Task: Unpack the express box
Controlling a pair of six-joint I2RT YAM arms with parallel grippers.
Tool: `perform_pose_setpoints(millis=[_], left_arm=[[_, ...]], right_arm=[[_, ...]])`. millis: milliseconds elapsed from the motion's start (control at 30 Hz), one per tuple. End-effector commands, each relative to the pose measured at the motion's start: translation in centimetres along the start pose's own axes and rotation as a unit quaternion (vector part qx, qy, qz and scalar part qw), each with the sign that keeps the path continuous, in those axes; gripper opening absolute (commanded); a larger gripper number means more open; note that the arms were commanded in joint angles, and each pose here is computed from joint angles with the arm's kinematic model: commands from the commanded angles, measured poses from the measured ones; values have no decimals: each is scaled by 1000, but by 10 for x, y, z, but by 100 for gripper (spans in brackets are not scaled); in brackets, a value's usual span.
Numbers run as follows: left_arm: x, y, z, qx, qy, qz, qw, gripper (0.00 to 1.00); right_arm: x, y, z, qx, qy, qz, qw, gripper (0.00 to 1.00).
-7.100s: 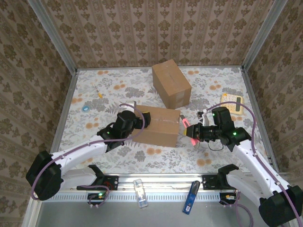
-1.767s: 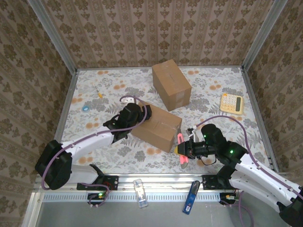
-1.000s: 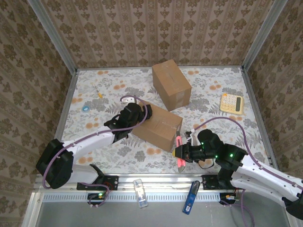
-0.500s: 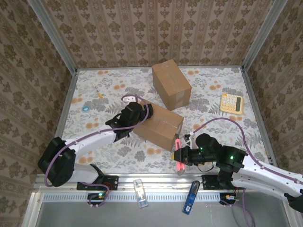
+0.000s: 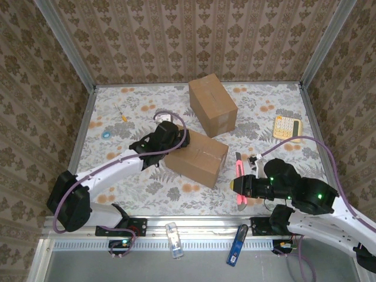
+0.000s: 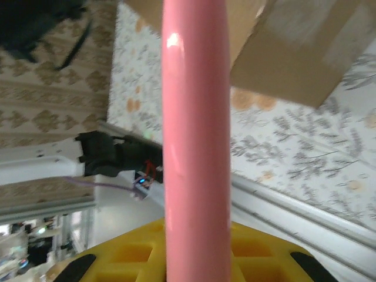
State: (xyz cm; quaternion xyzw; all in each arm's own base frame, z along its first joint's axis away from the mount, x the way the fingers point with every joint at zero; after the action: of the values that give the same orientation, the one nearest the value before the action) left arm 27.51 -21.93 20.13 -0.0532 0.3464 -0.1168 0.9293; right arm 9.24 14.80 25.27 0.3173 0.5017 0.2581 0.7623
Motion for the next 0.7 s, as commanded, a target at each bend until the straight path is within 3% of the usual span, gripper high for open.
perform_pose_setpoints(millis=[0, 167, 333, 500, 667], left_arm=[[-10, 22, -37, 124, 142, 31, 982, 100], [-19, 19, 13, 136, 110, 22, 984, 100], [-6, 30, 48, 120, 95, 19, 988, 99], [21, 35, 81, 94, 77, -19, 992, 97], [63, 38, 86, 97, 104, -35, 989, 95]], right_arm=[[10, -23, 9, -19, -15, -81, 996, 0], [29, -42, 24, -19, -46, -160, 986, 0], [55, -49, 34, -19, -61, -184, 981, 0], [68, -60, 38, -9, -69, -224, 972, 0], [74, -69, 28, 14, -61, -233, 971, 0]])
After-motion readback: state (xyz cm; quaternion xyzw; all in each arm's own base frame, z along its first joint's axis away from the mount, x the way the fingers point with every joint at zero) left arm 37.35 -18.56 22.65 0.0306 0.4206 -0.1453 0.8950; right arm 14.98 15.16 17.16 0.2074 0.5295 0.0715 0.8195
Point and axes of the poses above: each hand's point on the last joint's axis, 136 mm out from that joint toward the fingers, its own x axis out along the fingers, its own y axis along the line the jaws close on, z = x × y, the point moved 5 cm from there along -x, back along the fingers, and after that the axes turned 3 degrees about x, right-handed, at the moved point
